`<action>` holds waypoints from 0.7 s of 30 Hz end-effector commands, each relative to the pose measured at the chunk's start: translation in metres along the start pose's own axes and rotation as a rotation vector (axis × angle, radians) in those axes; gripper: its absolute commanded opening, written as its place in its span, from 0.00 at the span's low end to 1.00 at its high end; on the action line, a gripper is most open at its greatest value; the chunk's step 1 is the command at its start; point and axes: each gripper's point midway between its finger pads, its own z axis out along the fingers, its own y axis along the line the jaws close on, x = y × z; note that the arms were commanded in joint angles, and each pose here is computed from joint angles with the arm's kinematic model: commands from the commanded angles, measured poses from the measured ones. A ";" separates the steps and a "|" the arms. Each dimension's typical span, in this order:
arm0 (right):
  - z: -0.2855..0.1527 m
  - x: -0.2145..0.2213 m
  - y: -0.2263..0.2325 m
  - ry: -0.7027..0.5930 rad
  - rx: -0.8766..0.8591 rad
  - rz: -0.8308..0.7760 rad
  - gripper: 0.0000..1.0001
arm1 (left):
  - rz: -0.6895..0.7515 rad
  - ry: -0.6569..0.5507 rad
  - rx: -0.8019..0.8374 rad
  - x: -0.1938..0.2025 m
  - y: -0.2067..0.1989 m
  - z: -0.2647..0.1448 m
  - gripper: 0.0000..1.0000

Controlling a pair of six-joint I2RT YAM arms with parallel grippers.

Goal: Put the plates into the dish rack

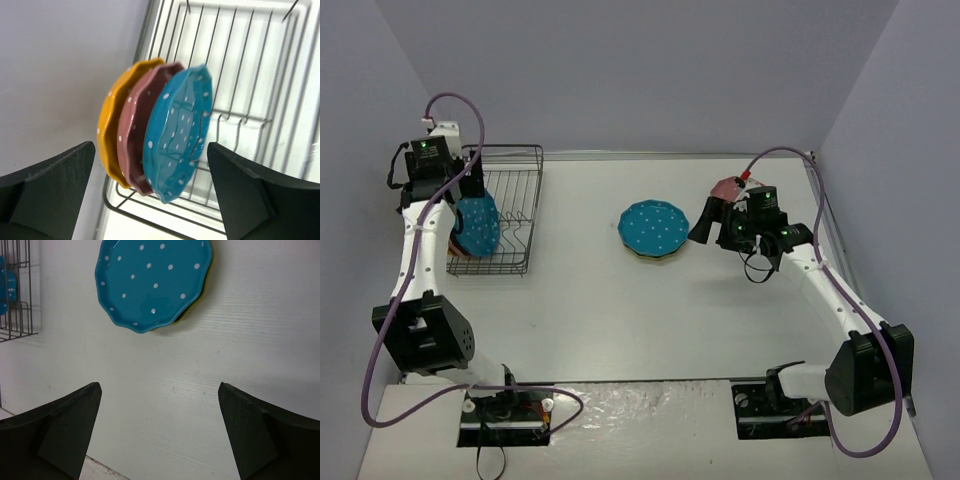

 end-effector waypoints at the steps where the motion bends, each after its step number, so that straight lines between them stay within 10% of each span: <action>1: -0.007 -0.026 -0.018 -0.125 0.133 0.071 1.00 | -0.252 -0.141 -0.005 -0.048 0.011 -0.079 0.97; 21: 0.049 -0.081 -0.151 -0.297 0.694 0.495 0.92 | -0.286 0.051 0.371 0.084 -0.085 -0.182 0.97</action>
